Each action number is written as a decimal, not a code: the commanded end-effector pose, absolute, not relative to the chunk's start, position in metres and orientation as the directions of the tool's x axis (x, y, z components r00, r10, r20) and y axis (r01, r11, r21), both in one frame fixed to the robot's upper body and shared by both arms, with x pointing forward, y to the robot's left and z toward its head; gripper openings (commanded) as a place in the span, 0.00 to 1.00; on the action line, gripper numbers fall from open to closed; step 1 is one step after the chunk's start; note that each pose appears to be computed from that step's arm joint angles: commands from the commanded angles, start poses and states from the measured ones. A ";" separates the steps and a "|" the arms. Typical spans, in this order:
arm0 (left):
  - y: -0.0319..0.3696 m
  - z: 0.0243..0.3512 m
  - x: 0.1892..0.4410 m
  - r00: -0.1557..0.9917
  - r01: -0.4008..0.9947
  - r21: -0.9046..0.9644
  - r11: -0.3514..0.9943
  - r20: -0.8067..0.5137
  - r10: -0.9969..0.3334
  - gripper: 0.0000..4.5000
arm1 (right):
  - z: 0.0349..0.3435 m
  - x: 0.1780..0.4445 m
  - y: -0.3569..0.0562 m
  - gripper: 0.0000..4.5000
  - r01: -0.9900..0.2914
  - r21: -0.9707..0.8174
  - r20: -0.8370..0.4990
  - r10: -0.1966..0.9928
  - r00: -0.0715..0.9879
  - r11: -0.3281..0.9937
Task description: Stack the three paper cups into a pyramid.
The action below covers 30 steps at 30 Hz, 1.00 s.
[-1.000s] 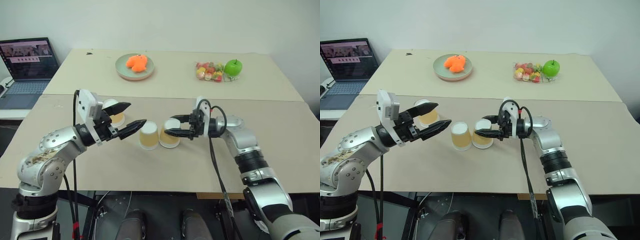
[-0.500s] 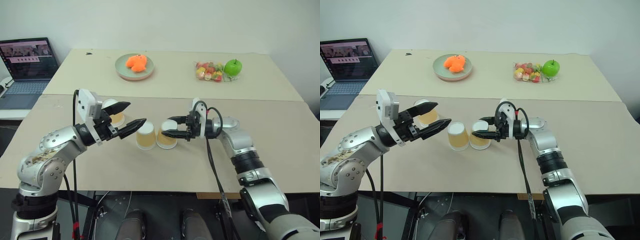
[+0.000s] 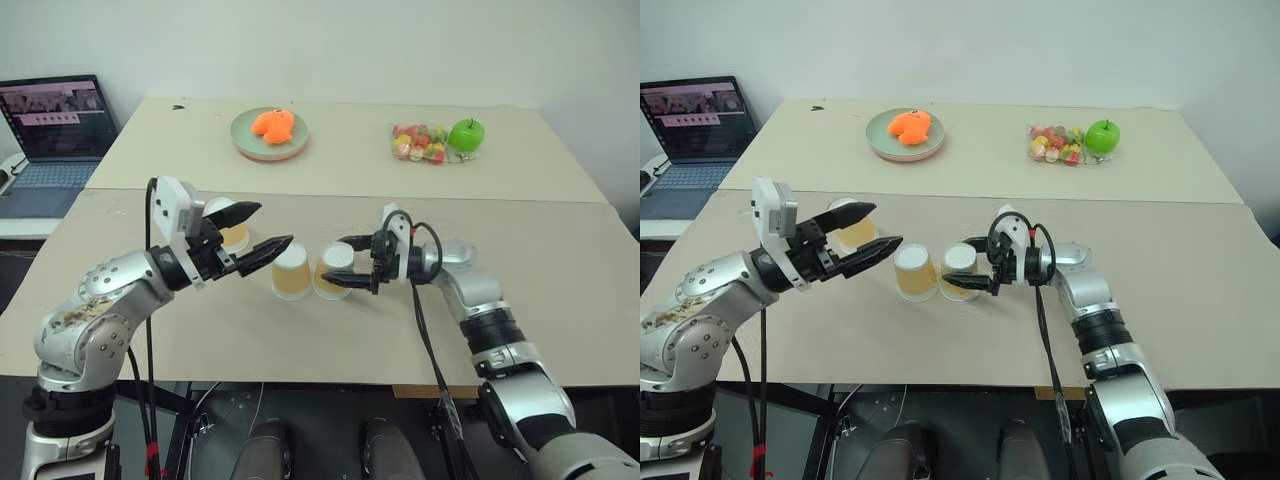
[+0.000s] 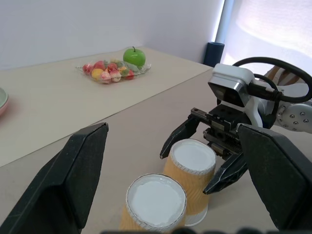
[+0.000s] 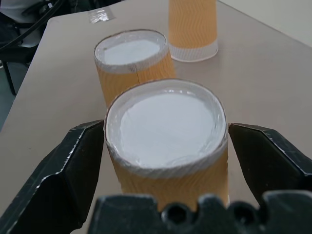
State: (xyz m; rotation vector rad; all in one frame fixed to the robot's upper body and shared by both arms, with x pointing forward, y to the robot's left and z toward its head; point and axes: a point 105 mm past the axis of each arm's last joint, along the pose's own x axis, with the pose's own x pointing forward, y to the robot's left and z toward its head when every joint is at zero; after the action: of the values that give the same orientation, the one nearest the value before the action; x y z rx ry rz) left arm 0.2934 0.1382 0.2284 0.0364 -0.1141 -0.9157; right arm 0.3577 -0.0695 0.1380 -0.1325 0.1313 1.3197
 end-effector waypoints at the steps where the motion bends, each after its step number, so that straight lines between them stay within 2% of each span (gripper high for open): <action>1: 0.139 0.243 0.292 0.599 0.783 0.116 0.611 0.125 -0.791 1.00 | 0.174 0.350 -0.081 0.98 -0.978 0.006 -0.077 0.975 0.207 0.208; 6: 0.143 0.248 0.297 0.608 0.778 0.078 0.624 0.157 -0.778 1.00 | 0.200 0.343 -0.105 0.98 -0.974 0.044 -0.001 0.974 0.224 0.224; 8: 0.153 0.260 0.303 0.639 0.753 0.018 0.658 0.222 -0.737 1.00 | 0.205 0.340 -0.120 0.98 -0.965 0.054 0.018 0.966 0.258 0.257; 11: 0.170 0.274 0.312 0.694 0.700 -0.058 0.712 0.292 -0.658 1.00 | 0.205 0.338 -0.137 0.98 -0.946 0.046 0.011 0.947 0.322 0.321; 14: 0.181 0.276 0.316 0.738 0.652 -0.094 0.752 0.304 -0.602 1.00 | 0.204 0.336 -0.144 0.98 -0.935 0.037 0.010 0.936 0.352 0.351; 17: 0.202 0.267 0.320 0.815 0.557 -0.118 0.822 0.268 -0.513 1.00 | 0.205 0.326 -0.152 0.98 -0.929 0.005 -0.003 0.929 0.371 0.371; 20: 0.224 0.243 0.313 0.869 0.482 -0.086 0.872 0.175 -0.463 1.00 | 0.205 0.315 -0.157 0.98 -0.927 -0.004 -0.028 0.927 0.375 0.375; 26: 0.257 0.222 0.316 0.925 0.372 -0.073 0.925 0.116 -0.362 1.00 | 0.207 0.314 -0.153 0.98 -0.919 -0.014 -0.012 0.919 0.393 0.393; 30: 0.264 0.210 0.333 0.944 0.320 -0.029 0.947 0.091 -0.316 1.00 | 0.214 0.294 -0.141 0.98 -0.944 -0.045 -0.008 0.945 0.327 0.326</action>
State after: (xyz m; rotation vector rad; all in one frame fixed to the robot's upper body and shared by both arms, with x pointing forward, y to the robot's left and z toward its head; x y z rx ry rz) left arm 0.3277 0.2650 0.2034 -0.0928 -0.0473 -0.3247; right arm 0.3054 -0.1458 0.1982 -0.0188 0.0362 1.2038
